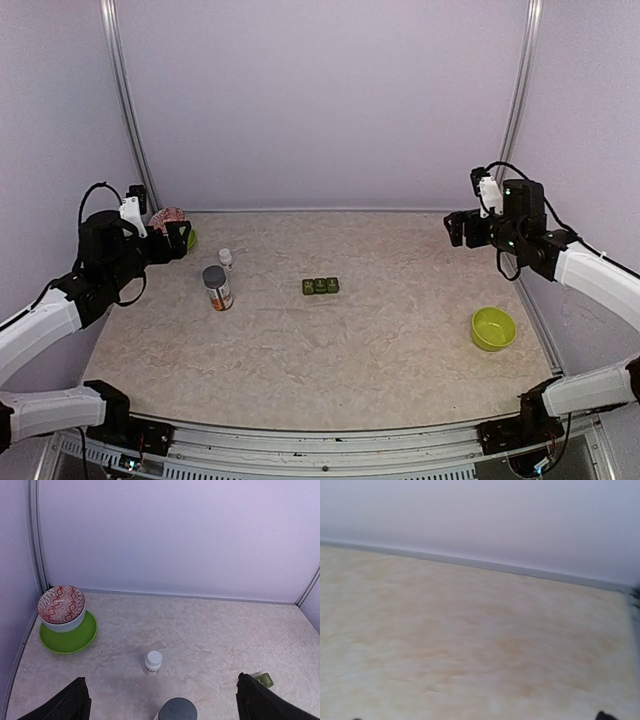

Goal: Sort the pills into containers
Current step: Reset both arms

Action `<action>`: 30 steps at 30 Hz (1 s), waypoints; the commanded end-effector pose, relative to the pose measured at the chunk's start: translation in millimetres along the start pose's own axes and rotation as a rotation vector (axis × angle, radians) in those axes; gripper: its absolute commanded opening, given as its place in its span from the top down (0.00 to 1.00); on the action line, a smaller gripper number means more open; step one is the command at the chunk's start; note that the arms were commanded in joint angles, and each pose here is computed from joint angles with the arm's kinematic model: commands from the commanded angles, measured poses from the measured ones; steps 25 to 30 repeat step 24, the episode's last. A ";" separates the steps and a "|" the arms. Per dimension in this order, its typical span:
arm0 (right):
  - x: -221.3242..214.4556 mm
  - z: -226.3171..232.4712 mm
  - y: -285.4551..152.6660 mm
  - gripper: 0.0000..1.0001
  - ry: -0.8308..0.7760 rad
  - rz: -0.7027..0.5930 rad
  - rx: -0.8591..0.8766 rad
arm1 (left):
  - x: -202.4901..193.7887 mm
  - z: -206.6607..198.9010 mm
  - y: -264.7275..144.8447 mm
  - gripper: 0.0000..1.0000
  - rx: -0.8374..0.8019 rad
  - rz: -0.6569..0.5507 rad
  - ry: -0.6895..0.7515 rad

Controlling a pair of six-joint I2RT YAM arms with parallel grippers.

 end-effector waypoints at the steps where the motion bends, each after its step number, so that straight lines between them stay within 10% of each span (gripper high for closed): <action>1: -9.1 -29.1 -19.1 0.00 0.066 0.005 -0.115 | 2.5 17.2 0.0 0.01 -0.028 -0.009 -0.028; 30: 21.8 -62.1 -95.5 0.00 0.202 -0.164 -0.391 | 8.9 31.2 -7.2 0.01 -0.035 -0.042 -0.049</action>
Point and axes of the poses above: each gripper's point midway between its finger pads, its own y axis out along the fingers, its own z axis along the line the jaws close on, x = y × z, the point moved 8 cm from there along -y, back along the fingers, and after that the axes turned 4 degrees about y, right-handed, at the moved point
